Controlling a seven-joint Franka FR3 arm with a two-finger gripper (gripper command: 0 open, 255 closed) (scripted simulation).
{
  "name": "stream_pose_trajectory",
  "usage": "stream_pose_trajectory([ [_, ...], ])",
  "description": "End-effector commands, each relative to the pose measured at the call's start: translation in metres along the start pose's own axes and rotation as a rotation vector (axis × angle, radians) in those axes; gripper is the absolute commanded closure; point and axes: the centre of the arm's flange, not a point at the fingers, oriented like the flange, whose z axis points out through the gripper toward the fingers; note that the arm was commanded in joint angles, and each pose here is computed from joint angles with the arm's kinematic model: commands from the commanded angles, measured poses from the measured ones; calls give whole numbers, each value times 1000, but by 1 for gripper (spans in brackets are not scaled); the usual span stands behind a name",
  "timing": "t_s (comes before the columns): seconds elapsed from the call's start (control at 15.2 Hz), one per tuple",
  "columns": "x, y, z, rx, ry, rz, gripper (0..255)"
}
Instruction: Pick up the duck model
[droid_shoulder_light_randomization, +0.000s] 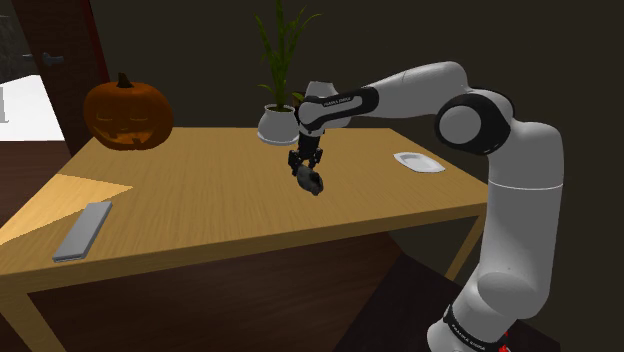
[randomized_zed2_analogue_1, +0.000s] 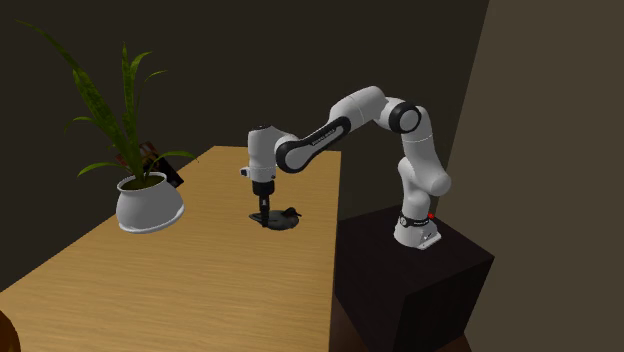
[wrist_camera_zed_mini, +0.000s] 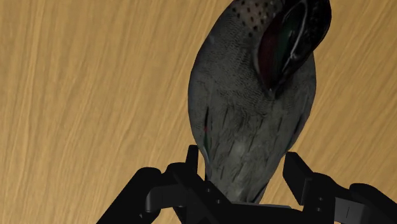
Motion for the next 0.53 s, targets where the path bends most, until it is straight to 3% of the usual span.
stream_pose_trajectory([
  [0.0,0,0,1,0,-3,0,255],
  [0.46,2,-2,-36,0,-3,0,255],
])
